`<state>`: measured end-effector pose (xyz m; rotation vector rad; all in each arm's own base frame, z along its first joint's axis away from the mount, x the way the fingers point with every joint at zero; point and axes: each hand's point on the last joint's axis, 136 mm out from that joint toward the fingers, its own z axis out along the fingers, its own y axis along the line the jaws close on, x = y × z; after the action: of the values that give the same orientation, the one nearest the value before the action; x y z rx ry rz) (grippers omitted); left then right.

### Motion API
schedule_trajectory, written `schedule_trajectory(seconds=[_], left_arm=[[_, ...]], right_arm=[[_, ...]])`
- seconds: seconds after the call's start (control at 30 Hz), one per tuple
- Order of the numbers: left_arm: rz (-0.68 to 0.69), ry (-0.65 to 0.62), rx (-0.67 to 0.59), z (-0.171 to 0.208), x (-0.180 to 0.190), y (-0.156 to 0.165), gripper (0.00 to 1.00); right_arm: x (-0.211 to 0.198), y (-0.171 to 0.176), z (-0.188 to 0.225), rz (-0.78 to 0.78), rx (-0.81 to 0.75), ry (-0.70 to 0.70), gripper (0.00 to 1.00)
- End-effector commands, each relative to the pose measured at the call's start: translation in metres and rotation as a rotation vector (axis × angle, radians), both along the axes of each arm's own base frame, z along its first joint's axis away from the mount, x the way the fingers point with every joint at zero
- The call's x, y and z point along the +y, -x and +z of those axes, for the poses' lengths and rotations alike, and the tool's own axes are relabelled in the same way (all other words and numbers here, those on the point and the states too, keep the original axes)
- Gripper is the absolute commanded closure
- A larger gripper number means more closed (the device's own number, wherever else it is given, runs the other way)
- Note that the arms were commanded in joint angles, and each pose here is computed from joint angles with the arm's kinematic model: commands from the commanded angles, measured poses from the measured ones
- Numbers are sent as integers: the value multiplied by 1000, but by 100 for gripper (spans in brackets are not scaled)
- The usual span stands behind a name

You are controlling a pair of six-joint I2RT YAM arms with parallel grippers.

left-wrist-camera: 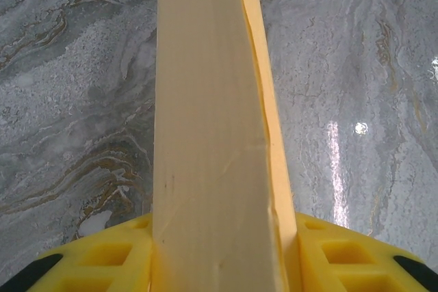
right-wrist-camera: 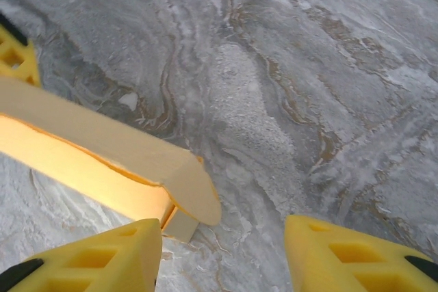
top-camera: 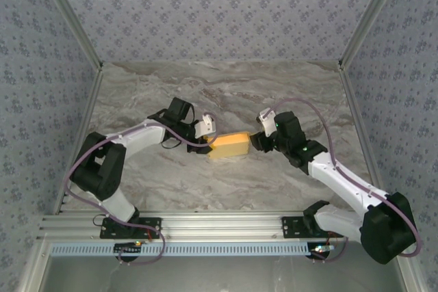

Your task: Fold the paper box

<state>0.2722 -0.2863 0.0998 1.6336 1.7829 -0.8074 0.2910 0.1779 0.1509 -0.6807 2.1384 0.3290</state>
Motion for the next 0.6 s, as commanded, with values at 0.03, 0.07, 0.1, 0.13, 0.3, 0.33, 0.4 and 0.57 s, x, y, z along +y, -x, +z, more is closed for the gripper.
schedule_trajectory(seconds=[0.03, 0.07, 0.1, 0.13, 0.3, 0.33, 0.4, 0.57], left_arm=[[-29, -24, 31, -1, 2, 2, 62], [-30, -25, 32, -1, 2, 1, 63], [-31, -25, 36, -1, 1, 2, 63], [-31, -26, 37, -1, 1, 1, 63], [-32, -28, 36, -1, 1, 0, 63], [-32, -28, 39, -2, 1, 1, 63], [-31, -29, 41, -2, 1, 1, 63], [-30, -30, 40, -2, 0, 0, 63]], right_arm=[[11, 2, -5, 138, -73, 50, 49], [11, 1, -5, 148, -83, 59, 49], [12, 0, -6, 158, -92, 66, 50], [14, -1, -6, 170, -98, 70, 50], [18, -9, -16, 189, -82, 101, 54], [18, -11, -19, 184, -71, 110, 55], [17, -17, -23, 164, -61, 117, 59], [20, -25, -20, 144, -59, 110, 66]])
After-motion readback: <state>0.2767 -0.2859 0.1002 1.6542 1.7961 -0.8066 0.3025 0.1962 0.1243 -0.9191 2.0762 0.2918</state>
